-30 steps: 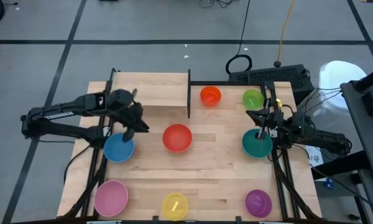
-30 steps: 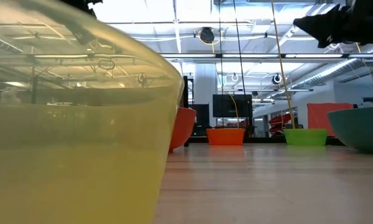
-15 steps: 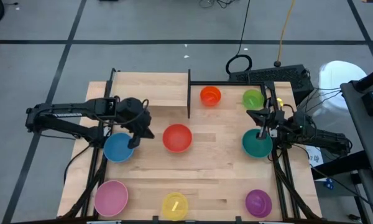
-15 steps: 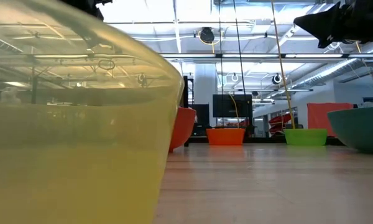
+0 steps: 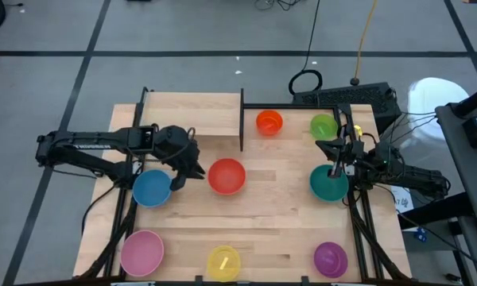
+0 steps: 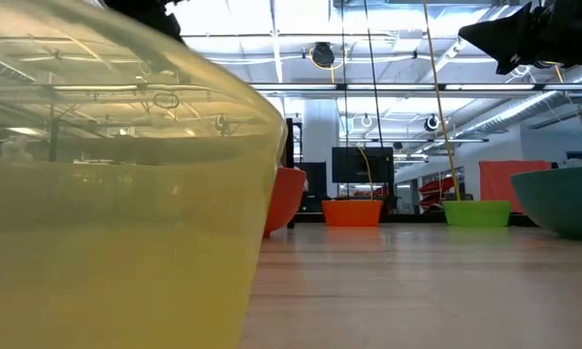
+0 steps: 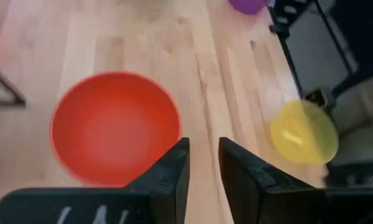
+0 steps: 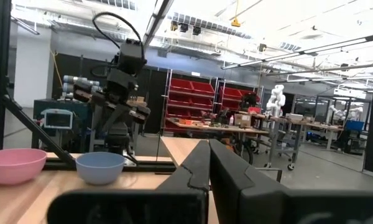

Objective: Place and stack bowls onto a shelf
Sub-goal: Put the orange bowl on the shelf

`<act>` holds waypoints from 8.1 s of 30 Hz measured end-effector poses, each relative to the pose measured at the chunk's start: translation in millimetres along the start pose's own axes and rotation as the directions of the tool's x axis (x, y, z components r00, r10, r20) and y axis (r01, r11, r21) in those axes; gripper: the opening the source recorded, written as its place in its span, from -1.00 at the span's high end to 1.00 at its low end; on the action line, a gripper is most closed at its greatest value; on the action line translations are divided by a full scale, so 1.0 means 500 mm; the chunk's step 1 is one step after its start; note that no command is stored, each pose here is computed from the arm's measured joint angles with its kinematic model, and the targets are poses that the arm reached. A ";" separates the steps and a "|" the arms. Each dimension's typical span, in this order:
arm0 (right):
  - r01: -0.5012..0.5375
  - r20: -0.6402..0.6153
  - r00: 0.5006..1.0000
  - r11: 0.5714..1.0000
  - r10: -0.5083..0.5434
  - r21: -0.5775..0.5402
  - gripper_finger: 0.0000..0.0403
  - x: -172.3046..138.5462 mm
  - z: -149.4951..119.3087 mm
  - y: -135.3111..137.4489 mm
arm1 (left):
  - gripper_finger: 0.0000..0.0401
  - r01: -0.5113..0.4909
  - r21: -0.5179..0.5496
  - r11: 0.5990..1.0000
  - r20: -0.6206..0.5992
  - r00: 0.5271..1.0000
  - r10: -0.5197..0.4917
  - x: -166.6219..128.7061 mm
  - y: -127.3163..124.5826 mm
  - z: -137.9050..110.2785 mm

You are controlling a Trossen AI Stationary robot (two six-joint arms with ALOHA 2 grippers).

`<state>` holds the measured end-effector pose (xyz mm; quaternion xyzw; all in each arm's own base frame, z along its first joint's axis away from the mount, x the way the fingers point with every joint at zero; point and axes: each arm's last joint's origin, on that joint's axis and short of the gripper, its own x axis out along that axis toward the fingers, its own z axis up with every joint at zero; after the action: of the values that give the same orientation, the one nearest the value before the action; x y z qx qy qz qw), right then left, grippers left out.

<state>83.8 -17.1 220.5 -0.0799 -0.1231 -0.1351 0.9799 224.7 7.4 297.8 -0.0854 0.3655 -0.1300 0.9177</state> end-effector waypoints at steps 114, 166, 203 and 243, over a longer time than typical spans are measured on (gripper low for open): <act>0.000 0.028 1.000 0.994 -0.003 0.113 1.00 0.000 0.006 -0.001 | 0.96 -0.541 0.125 0.832 -0.352 0.760 0.547 -0.064 0.014 0.145; 0.003 0.108 0.994 0.994 -0.015 0.113 1.00 -0.001 0.022 -0.003 | 0.40 -0.833 -0.384 0.397 -0.650 0.550 0.525 -0.134 0.298 -0.045; 0.006 0.107 0.994 0.996 -0.015 0.084 1.00 -0.001 0.021 -0.003 | 0.38 -0.586 -0.538 0.606 -0.634 0.755 0.167 -0.164 0.157 0.023; 0.009 0.109 0.994 0.999 -0.015 0.053 1.00 -0.001 0.022 -0.003 | 0.38 -0.809 -0.280 0.516 -0.652 0.555 0.516 -0.209 0.155 0.021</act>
<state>80.4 -16.5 231.0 -0.0608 -0.1807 -0.1332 0.9726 172.6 113.1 353.9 -0.1582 0.6084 0.3409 0.6990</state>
